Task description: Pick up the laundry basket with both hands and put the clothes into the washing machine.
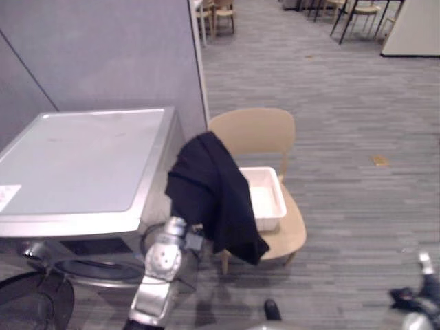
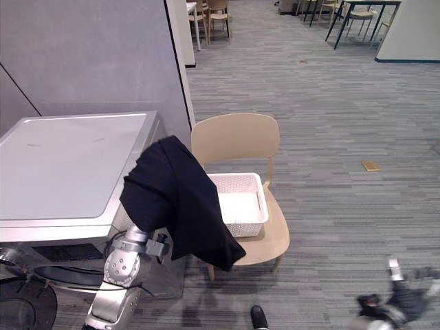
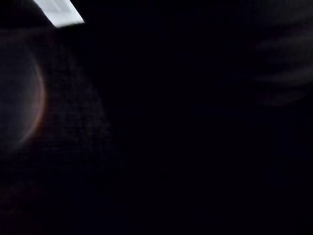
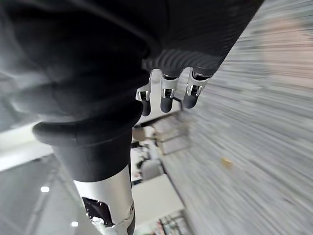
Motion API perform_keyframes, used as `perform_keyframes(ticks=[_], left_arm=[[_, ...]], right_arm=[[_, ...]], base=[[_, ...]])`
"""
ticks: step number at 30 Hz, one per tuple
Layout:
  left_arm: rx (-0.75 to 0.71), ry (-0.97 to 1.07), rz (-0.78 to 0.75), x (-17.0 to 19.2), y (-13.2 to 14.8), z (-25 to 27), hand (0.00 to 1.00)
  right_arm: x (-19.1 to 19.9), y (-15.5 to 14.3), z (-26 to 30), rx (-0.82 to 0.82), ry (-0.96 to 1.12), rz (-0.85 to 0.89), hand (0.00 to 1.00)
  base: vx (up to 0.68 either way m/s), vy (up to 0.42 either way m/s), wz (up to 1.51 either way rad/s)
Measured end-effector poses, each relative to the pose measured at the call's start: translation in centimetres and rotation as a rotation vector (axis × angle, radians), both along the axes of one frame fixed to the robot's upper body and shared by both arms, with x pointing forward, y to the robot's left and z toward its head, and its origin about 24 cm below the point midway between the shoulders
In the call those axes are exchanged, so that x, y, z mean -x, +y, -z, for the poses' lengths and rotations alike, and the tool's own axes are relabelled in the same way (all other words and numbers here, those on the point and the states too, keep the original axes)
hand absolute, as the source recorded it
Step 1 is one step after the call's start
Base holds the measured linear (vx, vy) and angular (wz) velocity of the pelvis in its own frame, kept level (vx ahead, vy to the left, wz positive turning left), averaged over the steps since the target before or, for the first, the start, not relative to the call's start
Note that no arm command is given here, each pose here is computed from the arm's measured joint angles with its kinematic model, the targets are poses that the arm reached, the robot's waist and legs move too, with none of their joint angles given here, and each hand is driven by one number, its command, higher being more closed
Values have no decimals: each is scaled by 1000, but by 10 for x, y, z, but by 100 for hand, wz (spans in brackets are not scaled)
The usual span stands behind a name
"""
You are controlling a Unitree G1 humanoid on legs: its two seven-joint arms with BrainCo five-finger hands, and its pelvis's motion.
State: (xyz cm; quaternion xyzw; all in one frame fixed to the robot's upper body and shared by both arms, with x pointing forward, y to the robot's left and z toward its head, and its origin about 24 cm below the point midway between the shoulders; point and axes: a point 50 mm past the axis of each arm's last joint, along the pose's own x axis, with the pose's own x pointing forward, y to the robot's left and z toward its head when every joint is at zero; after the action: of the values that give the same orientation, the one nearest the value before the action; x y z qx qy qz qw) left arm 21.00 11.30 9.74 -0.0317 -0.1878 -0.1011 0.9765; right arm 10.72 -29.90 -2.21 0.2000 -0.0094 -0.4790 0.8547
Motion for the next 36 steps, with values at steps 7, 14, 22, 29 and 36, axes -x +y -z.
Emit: perform_keyframes(ticks=[7, 14, 22, 29, 36], left_arm=[[3, 68, -21, 13, -6, 14, 100], [-107, 378, 6, 26, -10, 88, 100], [-209, 633, -52, 41, 13, 140, 100], [-180, 624, -69, 40, 8, 135, 100], [-228, 628, -90, 43, 20, 135, 100]], right_arm=[[-12, 31, 26, -94, 67, -189, 0], [-23, 55, 74, -232, 274, -328, 0], [4, 54, 122, -360, 634, -335, 0], [40, 57, 134, -445, 736, -263, 0], [38, 69, 138, -480, 751, -257, 0]], base=[[14, -7, 34], [-31, 3, 47], [-67, -58, 92], [-20, 10, 94], [-93, 62, 39]])
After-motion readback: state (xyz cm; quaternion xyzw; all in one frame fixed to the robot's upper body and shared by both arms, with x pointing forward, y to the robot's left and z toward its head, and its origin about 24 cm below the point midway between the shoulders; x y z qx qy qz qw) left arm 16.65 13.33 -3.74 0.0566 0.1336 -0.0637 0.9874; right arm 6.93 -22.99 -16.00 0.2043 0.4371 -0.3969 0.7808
